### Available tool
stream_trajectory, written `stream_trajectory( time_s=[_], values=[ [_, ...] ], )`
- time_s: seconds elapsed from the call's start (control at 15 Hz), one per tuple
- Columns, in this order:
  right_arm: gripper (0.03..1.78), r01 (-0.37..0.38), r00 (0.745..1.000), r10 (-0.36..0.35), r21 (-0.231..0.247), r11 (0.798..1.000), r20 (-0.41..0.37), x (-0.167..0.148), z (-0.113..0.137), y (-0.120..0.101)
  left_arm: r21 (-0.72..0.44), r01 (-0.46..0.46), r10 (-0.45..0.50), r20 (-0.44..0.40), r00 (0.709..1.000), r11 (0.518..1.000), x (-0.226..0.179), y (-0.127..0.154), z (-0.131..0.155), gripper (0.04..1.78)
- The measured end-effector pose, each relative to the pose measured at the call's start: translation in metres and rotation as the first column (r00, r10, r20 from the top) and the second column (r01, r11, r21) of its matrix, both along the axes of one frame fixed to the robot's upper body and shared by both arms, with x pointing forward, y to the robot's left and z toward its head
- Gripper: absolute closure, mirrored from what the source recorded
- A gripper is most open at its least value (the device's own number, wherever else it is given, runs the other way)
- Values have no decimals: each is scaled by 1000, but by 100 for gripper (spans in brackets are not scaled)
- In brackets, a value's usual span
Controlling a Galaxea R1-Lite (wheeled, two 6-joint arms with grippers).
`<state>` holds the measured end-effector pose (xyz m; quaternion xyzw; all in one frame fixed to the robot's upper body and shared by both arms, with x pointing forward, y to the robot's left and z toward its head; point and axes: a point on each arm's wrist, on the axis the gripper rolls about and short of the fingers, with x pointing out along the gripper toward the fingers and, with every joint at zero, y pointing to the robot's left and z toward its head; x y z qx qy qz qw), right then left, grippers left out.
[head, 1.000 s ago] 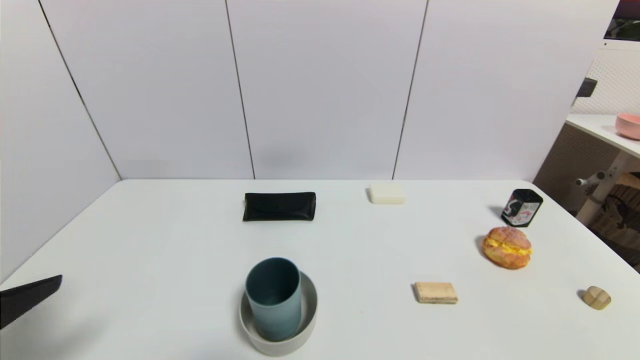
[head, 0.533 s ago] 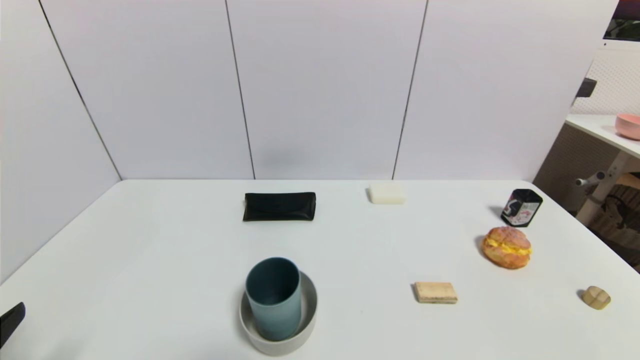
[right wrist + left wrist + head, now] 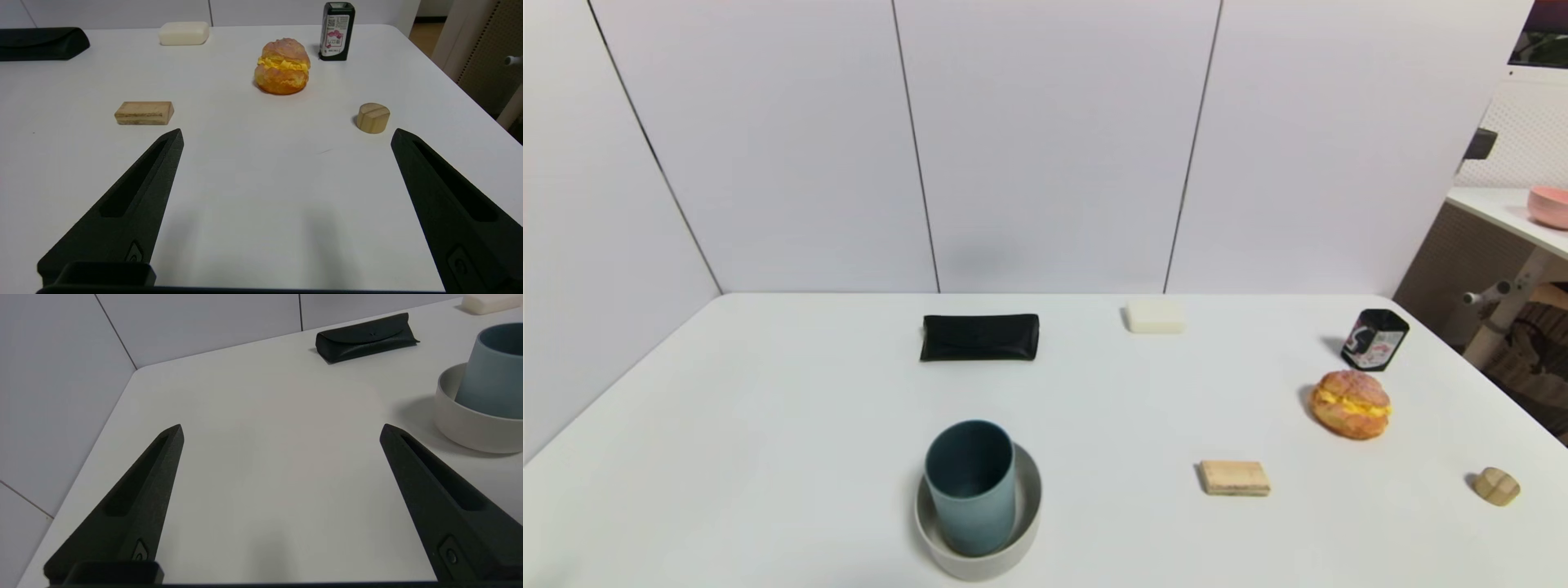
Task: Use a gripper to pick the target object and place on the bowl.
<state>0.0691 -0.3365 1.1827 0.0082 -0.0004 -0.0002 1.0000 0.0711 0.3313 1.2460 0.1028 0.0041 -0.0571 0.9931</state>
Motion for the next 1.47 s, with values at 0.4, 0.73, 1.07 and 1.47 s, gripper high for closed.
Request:
stream_trajectory(
  time_s=[0.4, 0.73, 1.07, 1.47],
  values=[
    [6, 0, 1000, 0, 0, 1000, 0, 0, 0, 0, -8, -59, 59, 13, 998, 998, -2, 1, -58, 12],
    [6, 0, 1000, 0, 0, 1000, 0, 0, 0, 0, -24, -59, 60, 20, 998, 998, -2, 1, -63, 12],
    [6, 0, 1000, 0, 0, 1000, 0, 0, 0, 0, -46, -62, 63, 15, 998, 997, -2, 1, -64, 11],
    [6, 0, 1000, 0, 0, 1000, 0, 0, 0, 0, -182, -100, 101, -1, 995, 978, -2, 2, -64, 11]
  ],
)
